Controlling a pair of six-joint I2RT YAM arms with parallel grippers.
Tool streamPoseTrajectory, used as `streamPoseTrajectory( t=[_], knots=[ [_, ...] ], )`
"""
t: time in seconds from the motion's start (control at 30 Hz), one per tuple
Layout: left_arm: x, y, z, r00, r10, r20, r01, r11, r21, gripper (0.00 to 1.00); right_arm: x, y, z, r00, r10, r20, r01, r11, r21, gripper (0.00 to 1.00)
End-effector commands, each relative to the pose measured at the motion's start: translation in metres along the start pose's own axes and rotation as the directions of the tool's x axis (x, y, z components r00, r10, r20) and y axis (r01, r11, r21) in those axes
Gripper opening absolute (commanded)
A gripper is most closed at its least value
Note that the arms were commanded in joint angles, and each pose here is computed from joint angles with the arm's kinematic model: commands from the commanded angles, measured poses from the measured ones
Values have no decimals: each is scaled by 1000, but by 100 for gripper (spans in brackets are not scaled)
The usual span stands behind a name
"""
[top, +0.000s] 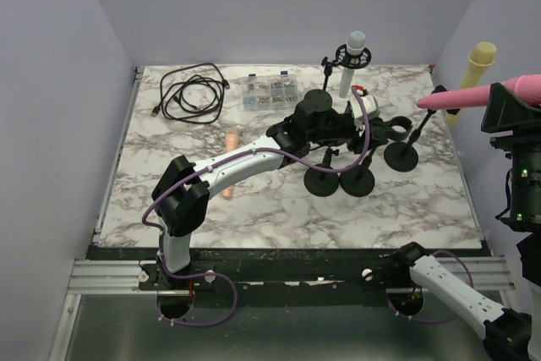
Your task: Remove the microphone from the stand
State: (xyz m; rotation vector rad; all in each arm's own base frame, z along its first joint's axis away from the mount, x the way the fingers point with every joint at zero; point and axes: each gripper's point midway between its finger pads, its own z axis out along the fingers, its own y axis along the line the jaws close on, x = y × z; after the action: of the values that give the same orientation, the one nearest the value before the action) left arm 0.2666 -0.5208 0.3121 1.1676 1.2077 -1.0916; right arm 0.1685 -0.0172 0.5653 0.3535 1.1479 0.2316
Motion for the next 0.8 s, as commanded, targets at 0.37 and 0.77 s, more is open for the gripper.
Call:
streamPoseTrajectory(
  t=[0.37,0.77],
  knots=[
    [49,-9,-11,963,-184,-196,170,982,-88,62,21,-1,-2,999,2,-52,-2,1000,-2,1],
    [-73,-45,-65,991,-132,-11,132,991,-7,99,40,6,1,994,-7,-108,4,1000,-29,1]
  ],
)
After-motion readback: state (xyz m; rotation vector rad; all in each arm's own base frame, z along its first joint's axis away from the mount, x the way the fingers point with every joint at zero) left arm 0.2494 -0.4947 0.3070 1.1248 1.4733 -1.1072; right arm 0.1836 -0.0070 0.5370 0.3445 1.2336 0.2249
